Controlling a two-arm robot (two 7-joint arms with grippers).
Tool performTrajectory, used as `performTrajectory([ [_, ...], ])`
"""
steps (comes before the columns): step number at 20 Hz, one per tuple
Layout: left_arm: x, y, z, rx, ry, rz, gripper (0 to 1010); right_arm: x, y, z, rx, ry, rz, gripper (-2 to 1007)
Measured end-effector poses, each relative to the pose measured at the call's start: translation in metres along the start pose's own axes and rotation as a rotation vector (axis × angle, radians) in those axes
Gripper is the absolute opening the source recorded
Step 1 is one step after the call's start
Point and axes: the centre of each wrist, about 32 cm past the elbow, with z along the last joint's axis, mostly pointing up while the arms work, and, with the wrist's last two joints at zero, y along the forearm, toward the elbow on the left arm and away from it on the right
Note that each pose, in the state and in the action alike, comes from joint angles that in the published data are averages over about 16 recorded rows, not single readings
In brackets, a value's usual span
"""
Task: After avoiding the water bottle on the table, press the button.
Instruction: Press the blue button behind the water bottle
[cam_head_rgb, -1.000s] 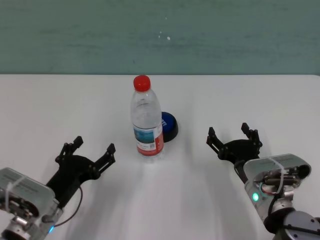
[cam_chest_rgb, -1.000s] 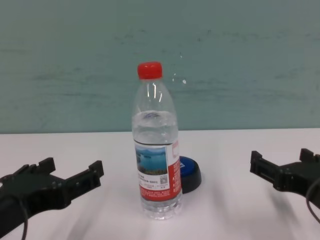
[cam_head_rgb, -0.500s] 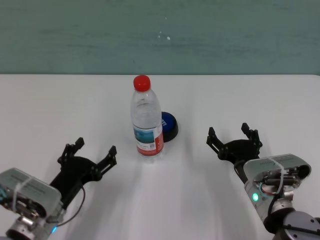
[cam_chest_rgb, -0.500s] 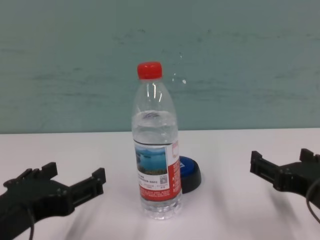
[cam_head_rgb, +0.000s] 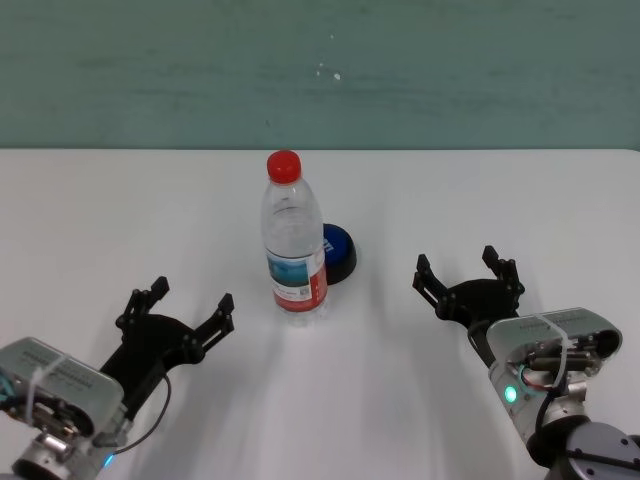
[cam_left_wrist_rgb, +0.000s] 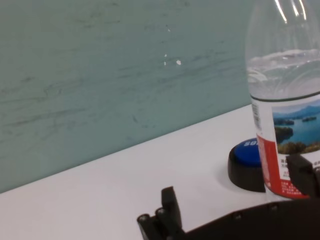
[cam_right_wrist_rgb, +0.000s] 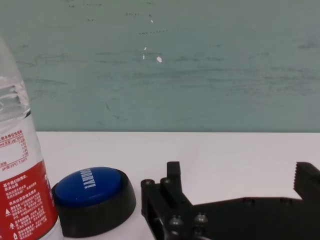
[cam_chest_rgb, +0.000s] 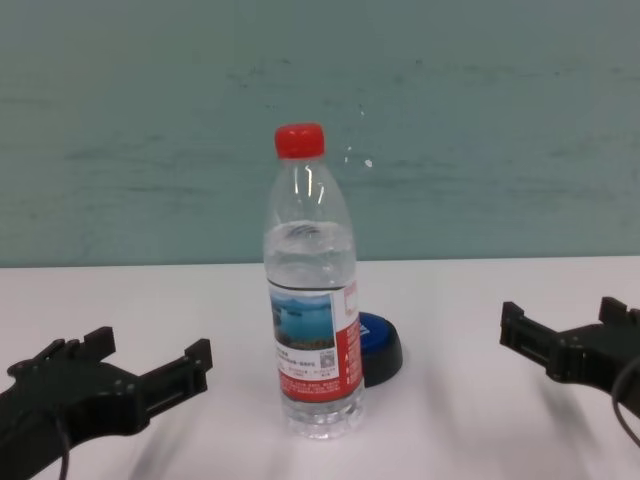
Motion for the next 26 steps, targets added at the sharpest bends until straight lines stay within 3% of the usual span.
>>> performTrajectory([
  [9, 0.0004, 0.0, -0.0001, 0.0, 0.002, 0.0, 1000, 0.0, -0.0002, 0.0001, 0.0, -0.001, 0.001, 1004],
  [14, 0.0005, 0.0, 0.0, 0.0, 0.003, 0.0, 1000, 0.0016, -0.0036, 0.0025, 0.003, -0.012, 0.023, 1004],
  [20, 0.0004, 0.0, 0.0, 0.0, 0.003, 0.0, 1000, 0.0101, -0.0124, 0.0084, -0.004, -0.026, 0.088, 1004],
  [26, 0.0004, 0.0, 0.0, 0.0, 0.003, 0.0, 1000, 0.0247, -0.0217, 0.0176, -0.027, -0.03, 0.186, 1004],
])
